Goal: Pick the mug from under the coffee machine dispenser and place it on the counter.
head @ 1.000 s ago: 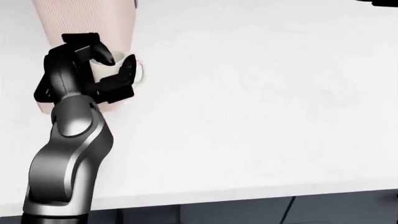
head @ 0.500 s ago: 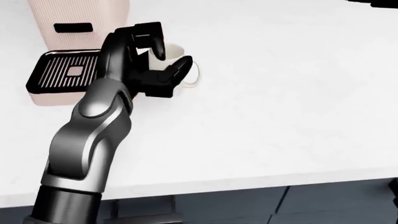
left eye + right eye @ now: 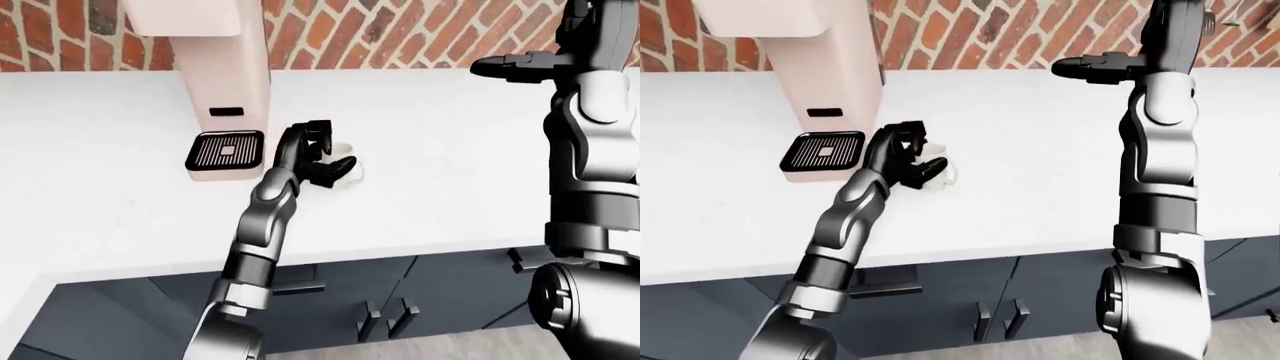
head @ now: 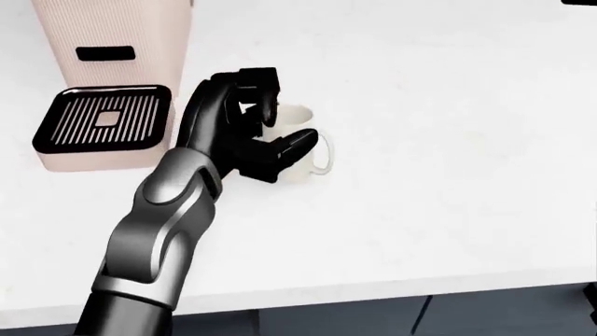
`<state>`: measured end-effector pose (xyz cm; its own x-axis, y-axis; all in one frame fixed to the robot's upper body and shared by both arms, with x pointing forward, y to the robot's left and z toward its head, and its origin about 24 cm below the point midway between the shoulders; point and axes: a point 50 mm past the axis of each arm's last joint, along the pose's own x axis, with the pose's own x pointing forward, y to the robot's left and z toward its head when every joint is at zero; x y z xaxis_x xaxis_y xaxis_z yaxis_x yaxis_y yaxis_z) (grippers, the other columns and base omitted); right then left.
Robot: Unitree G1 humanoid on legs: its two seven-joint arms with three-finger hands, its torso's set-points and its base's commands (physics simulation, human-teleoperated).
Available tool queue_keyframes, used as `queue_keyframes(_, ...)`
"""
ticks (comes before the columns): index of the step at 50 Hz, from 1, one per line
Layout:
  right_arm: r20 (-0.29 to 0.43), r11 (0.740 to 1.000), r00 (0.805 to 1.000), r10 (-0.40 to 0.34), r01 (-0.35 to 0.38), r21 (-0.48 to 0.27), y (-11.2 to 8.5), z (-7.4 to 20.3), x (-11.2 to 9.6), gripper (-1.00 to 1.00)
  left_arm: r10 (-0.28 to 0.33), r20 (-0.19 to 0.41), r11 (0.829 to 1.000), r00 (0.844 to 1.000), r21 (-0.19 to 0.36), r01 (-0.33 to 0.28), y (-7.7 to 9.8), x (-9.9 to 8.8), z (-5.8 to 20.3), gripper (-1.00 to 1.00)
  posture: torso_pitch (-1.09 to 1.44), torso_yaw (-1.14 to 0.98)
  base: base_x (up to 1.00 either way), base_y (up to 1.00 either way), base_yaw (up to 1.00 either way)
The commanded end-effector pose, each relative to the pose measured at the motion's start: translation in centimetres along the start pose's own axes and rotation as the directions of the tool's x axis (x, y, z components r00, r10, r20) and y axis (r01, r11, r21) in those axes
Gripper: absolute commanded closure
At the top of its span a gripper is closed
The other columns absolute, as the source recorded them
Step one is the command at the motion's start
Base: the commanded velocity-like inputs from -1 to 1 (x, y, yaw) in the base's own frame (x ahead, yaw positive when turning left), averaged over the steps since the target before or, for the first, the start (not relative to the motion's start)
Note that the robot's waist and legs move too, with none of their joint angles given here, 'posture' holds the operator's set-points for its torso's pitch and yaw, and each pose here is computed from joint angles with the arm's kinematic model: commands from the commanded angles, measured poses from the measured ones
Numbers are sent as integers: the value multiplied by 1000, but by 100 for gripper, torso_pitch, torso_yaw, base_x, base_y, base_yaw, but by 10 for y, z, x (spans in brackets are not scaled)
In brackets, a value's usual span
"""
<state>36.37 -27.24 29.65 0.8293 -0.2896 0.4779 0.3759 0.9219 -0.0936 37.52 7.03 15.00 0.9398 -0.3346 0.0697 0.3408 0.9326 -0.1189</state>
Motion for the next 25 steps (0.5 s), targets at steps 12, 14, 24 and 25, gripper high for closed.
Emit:
queue_keyframes(12, 96, 1000, 995, -18, 17, 9, -5, 23, 3, -100, -53, 67, 999, 996, 1, 53, -9, -6, 9, 0, 0, 0, 0, 0, 0)
queue_keyframes(14, 96, 1000, 995, -18, 17, 8, -5, 23, 3, -100, -56, 64, 998, 996, 3, 56, -9, -6, 9, -18, 0, 0, 0, 0, 0)
queue_keyframes(24, 97, 1000, 995, -19, 18, 7, -5, 24, 4, -100, -62, 51, 998, 997, 10, 61, -10, -7, 6, -23, 0, 0, 0, 0, 0)
queue_keyframes(25, 98, 1000, 995, -19, 18, 7, -5, 24, 4, -100, -62, 51, 998, 997, 11, 61, -10, -7, 6, -23, 0, 0, 0, 0, 0)
